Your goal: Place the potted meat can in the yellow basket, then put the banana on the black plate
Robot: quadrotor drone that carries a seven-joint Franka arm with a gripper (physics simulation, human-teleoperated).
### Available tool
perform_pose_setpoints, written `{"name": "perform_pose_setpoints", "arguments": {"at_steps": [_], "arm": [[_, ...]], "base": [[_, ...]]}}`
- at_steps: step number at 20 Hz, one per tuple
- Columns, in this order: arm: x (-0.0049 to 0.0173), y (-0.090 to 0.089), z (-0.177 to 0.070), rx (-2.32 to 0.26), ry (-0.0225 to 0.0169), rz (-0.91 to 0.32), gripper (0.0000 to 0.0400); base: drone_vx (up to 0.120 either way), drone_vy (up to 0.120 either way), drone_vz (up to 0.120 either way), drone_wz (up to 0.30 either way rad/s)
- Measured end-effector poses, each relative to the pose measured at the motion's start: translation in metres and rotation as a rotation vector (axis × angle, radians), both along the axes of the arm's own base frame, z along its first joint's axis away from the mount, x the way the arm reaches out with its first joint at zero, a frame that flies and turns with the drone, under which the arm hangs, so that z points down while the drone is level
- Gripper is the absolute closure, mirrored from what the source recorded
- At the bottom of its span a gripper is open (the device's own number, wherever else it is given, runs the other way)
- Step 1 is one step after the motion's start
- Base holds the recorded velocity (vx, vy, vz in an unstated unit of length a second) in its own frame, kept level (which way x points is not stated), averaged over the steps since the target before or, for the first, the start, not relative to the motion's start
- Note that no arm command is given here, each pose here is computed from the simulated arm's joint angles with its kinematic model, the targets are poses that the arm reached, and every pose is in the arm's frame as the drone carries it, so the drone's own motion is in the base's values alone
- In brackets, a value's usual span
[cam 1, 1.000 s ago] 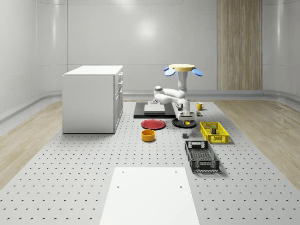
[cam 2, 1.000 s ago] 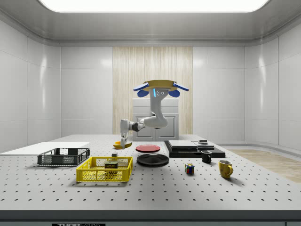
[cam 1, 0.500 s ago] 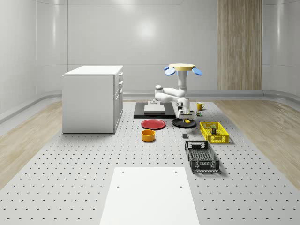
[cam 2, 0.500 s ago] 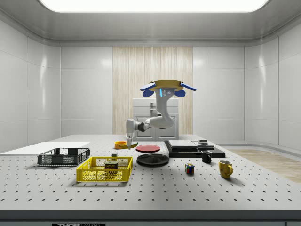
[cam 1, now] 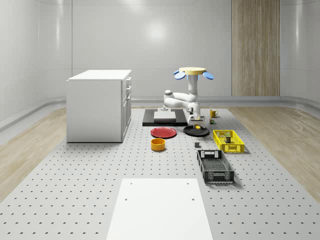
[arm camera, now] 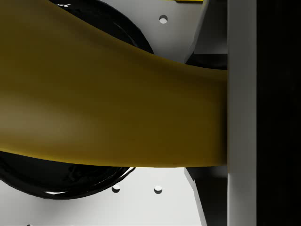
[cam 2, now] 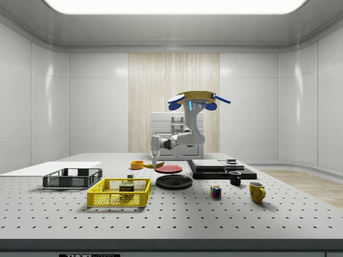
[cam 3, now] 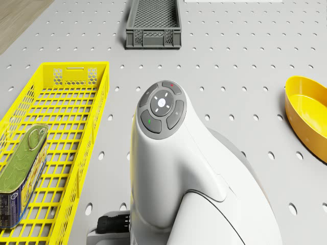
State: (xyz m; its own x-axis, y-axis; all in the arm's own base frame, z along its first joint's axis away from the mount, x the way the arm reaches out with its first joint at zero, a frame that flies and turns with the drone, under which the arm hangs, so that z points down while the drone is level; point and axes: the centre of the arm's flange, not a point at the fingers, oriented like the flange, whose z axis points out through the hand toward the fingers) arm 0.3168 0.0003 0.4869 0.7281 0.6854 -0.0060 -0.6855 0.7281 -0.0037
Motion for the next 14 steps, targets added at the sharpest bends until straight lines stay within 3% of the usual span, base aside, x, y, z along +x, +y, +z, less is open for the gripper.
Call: {"name": "perform_pose_setpoints", "arguments": {"at_steps": [11,14], "arm": [[0.0000,0.0000,0.0000,0.000,0.0000,0.000,0.0199],[0.0000,0.0000,0.0000,0.000,0.0000,0.000,0.0199]], "base": [[-0.120,0.000,0.000,0.000],[-0.120,0.000,-0.107,0.000]]}}
